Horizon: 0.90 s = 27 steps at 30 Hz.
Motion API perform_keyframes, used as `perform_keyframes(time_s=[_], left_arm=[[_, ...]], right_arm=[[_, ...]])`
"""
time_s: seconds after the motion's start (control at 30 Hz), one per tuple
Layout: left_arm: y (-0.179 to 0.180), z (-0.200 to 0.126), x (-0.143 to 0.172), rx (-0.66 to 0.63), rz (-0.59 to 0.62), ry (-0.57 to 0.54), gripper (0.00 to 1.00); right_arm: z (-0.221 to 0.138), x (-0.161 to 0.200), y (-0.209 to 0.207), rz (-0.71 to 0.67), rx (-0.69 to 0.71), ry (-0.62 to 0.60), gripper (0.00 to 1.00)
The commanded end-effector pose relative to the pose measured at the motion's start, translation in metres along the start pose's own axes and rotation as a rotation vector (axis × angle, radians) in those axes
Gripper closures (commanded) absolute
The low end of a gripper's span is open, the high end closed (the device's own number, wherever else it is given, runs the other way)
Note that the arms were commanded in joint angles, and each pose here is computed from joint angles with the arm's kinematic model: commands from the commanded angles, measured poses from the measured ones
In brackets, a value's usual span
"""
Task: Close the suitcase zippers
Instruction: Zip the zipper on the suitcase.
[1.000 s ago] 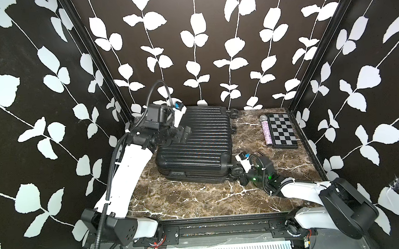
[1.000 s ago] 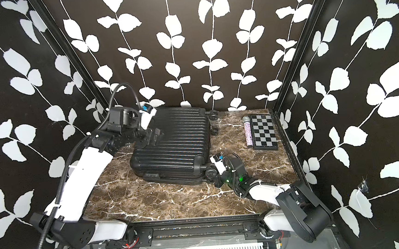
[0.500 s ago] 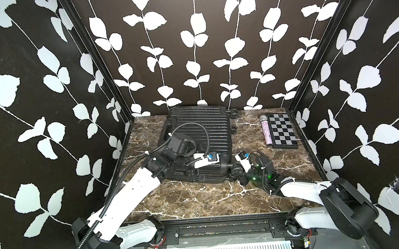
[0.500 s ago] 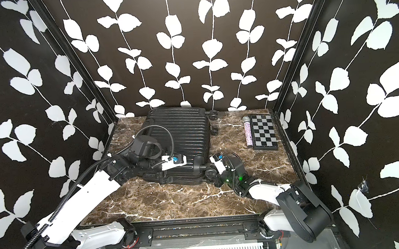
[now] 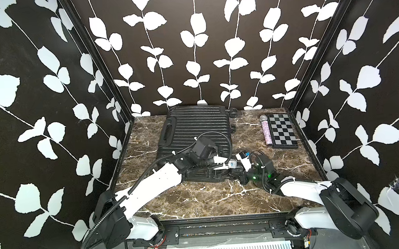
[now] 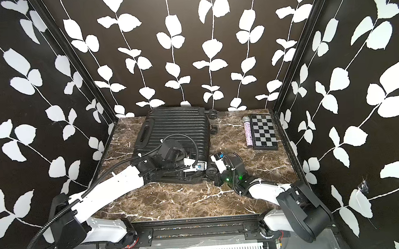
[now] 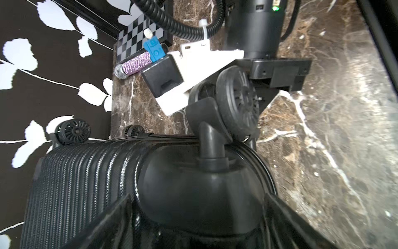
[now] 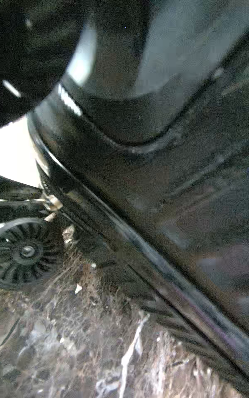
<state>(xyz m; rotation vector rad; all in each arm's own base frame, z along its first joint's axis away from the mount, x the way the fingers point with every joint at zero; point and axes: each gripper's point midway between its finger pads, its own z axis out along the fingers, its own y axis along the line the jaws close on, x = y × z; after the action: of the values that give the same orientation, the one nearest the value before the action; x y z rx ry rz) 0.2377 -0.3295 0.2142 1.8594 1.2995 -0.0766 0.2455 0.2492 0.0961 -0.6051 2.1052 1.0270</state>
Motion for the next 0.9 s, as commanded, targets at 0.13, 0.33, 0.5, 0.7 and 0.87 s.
perform_keyframes(time_s=[0.13, 0.33, 0.5, 0.7, 0.87], left_arm=[[0.059, 0.017, 0.008, -0.283, -0.043, 0.046, 0.06], [0.076, 0.029, 0.011, -0.356, -0.083, 0.061, 0.06], [0.090, 0.040, 0.011, -0.398, -0.106, 0.079, 0.07], [0.100, 0.051, 0.010, -0.427, -0.114, 0.077, 0.08], [0.101, 0.062, 0.006, -0.408, -0.134, 0.061, 0.11]], right_arm=[[0.000, -0.016, 0.024, 0.202, -0.137, -0.040, 1.00], [0.003, -0.018, 0.027, 0.330, -0.187, -0.065, 1.00], [0.005, -0.020, 0.031, 0.385, -0.218, -0.080, 1.00], [0.006, -0.024, 0.043, 0.398, -0.248, -0.096, 1.00], [0.008, -0.023, 0.046, 0.406, -0.245, -0.106, 1.00]])
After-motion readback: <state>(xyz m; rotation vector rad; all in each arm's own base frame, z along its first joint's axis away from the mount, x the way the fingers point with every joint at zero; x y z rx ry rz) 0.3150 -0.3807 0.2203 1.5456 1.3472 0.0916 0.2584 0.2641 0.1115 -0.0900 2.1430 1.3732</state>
